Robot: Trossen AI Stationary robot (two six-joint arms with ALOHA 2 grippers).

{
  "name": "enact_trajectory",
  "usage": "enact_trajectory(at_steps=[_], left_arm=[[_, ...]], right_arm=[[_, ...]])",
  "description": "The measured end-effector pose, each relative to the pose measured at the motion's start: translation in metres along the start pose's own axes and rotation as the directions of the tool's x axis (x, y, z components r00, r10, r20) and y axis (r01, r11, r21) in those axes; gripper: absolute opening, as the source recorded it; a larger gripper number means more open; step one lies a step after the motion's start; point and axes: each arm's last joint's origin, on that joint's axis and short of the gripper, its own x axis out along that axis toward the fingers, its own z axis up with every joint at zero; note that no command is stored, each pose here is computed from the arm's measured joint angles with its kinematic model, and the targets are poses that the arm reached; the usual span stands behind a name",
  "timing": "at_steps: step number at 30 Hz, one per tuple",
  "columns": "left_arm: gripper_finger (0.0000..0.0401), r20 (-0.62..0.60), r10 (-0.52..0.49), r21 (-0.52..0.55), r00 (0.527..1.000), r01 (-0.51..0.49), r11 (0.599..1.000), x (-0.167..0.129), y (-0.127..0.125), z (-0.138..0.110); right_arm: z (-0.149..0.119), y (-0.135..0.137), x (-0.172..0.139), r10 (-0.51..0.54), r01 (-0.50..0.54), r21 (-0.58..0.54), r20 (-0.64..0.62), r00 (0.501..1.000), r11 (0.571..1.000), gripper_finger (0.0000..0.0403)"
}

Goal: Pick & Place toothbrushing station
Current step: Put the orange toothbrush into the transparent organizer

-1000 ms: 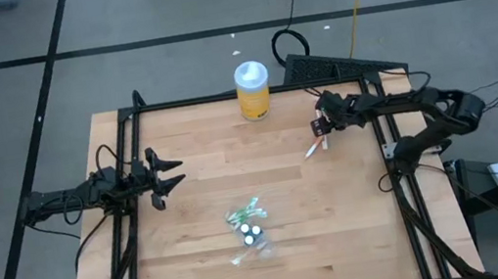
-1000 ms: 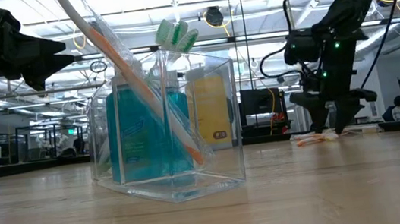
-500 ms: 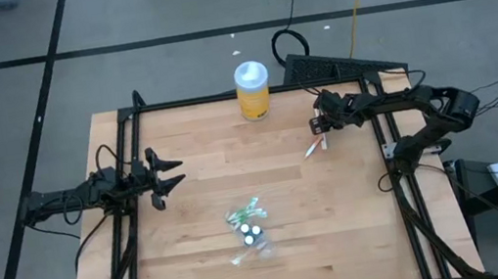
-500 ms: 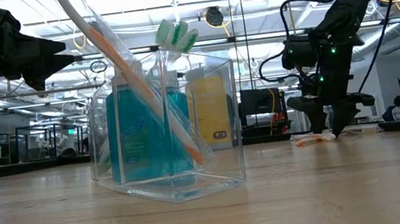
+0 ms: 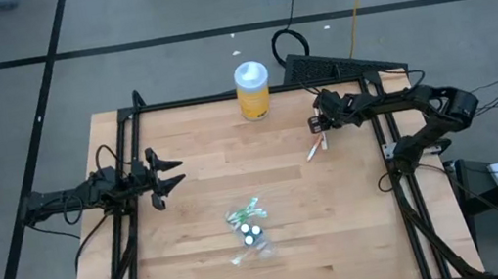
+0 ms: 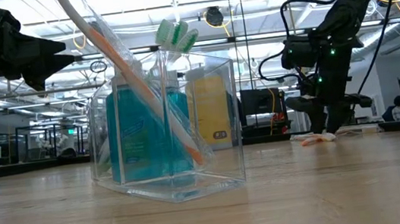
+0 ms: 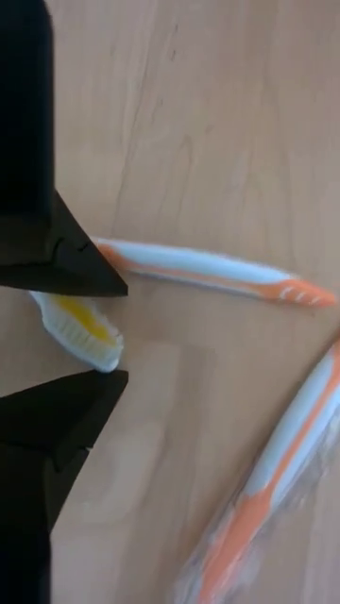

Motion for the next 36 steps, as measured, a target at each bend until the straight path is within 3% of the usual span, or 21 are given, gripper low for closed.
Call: enact_trajectory(at_steps=[13,24,29,36], left_arm=[[0.0209,0.000,0.000,0.000,1.000,0.000,1.000,0.0000,0.0000,0.0000],[0.0209,0.000,0.000,0.000,1.000,0.000,1.000,0.0000,0.0000,0.0000],[0.0209,0.000,0.000,0.000,1.000,0.000,1.000,0.0000,0.0000,0.0000],[0.0209,0.000,0.000,0.000,1.000,0.000,1.000,0.0000,0.0000,0.0000]], right_arm=[[0.0048,0.0072,0.0002,0.078,-0.078,-0.015,0.053,0.996,0.997,0.0078],[0.0040,0.0062,-0.0001,0.062,-0.059,-0.060,0.047,0.997,0.996,0.0064],[0.0020,0.0041,-0.0003,0.036,-0.032,-0.109,0.027,0.999,0.994,0.0080],[0.0000,0.0025,-0.0007,0.019,-0.018,-0.154,0.004,1.000,0.988,0.0135]])
